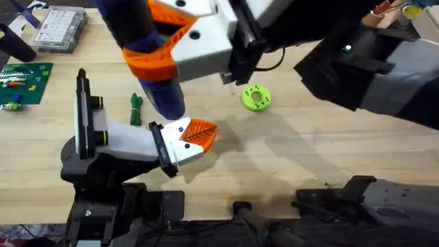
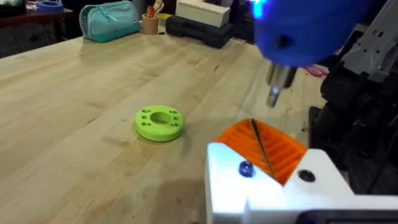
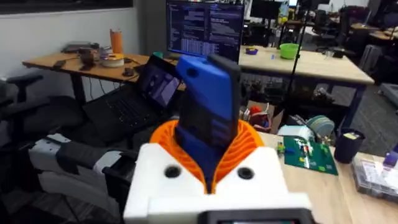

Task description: Pick up the gripper from the table and insert it into the empty holder that is missing its gripper. Then pick up a screw, insert it into the mounting hole, and use the screwdriver to tighten it. Finally, clean up the table by picking up the vegetable and placing it into the bucket.

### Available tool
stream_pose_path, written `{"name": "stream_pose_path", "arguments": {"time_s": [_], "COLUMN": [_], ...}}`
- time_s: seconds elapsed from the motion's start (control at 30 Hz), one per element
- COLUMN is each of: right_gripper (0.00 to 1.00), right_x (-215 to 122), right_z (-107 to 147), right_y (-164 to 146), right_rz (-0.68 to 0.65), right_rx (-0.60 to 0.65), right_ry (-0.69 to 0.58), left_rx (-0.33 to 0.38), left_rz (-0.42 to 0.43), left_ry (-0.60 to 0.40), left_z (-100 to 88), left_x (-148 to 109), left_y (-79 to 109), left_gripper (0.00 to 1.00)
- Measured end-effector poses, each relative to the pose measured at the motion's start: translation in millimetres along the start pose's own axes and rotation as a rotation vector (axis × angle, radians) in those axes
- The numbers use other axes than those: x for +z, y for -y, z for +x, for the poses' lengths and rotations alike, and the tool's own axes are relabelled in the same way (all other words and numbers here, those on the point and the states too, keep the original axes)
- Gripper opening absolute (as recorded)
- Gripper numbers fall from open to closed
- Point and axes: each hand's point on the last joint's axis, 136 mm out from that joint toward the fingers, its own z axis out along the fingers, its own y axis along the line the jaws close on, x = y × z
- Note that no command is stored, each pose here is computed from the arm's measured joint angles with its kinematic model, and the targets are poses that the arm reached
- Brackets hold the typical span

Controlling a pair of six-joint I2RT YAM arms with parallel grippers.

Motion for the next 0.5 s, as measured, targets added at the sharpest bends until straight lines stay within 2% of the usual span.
{"name": "stream_pose_path", "arguments": {"time_s": [0.5], "right_gripper": [0.027], "right_x": [1.8], "right_z": [5.2], "right_y": [1.3], "right_rz": [-0.003], "right_rx": [0.012], "right_ry": [-0.006], "left_rx": [0.000], "left_rz": [0.000], "left_ry": [0.000], "left_z": [0.0], "left_x": [0.0], "left_y": [0.0], "left_gripper": [0.006]}}
